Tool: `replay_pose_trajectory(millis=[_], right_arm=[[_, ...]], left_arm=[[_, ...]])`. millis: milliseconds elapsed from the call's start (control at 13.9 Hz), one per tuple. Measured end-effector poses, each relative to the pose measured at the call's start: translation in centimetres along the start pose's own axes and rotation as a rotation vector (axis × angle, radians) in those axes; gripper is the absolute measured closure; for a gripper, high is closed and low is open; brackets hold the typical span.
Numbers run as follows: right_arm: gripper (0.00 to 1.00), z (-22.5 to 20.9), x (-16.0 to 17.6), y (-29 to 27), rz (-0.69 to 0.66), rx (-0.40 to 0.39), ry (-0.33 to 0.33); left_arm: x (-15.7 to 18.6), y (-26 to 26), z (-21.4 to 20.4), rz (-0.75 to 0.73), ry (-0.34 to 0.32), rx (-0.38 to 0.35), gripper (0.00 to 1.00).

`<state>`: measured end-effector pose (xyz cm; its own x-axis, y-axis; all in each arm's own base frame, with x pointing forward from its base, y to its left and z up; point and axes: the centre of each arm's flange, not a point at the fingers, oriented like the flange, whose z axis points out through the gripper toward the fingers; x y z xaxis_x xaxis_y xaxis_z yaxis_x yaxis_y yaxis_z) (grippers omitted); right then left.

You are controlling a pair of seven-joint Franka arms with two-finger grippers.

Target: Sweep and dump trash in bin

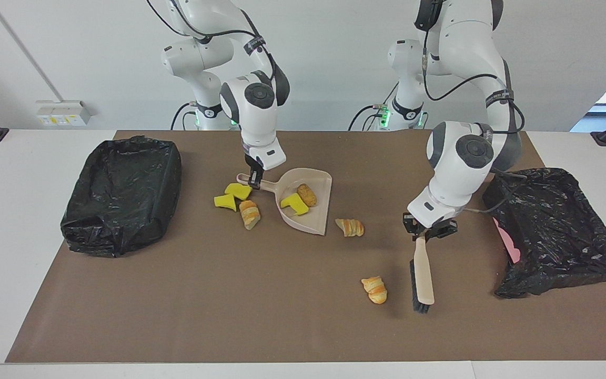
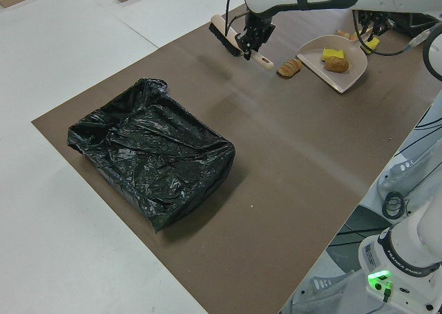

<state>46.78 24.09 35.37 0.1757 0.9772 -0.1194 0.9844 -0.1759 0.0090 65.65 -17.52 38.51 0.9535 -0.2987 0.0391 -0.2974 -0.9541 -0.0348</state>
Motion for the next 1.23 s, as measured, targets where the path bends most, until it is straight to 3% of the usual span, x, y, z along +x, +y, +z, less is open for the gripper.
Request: replay_pose_trajectory(millis=[144,505,722,1011,1227], right_arm=[[0.68,0.0,0.0,0.0,0.000,0.000,0.000],[0.68,0.0,0.0,0.0,0.000,0.000,0.000],[0.68,0.0,0.0,0.0,0.000,0.000,0.000],[0.68,0.0,0.0,0.0,0.000,0.000,0.000],[0.68,0.0,0.0,0.0,0.000,0.000,0.000]], left_arm=[[1.6,-0.1,0.9,0.051,0.029,0.051,0.74],[3.0,-1.0,2.3,0.224,0.076,0.072,0.74],[3.4,-0.1,3.5,0.379,0.057,0.137,0.74],[3.5,0.5,3.7,0.565,0.042,0.157,0.74],[3.0,1.8,4.1,0.749,-0.033,0.189,0.74]])
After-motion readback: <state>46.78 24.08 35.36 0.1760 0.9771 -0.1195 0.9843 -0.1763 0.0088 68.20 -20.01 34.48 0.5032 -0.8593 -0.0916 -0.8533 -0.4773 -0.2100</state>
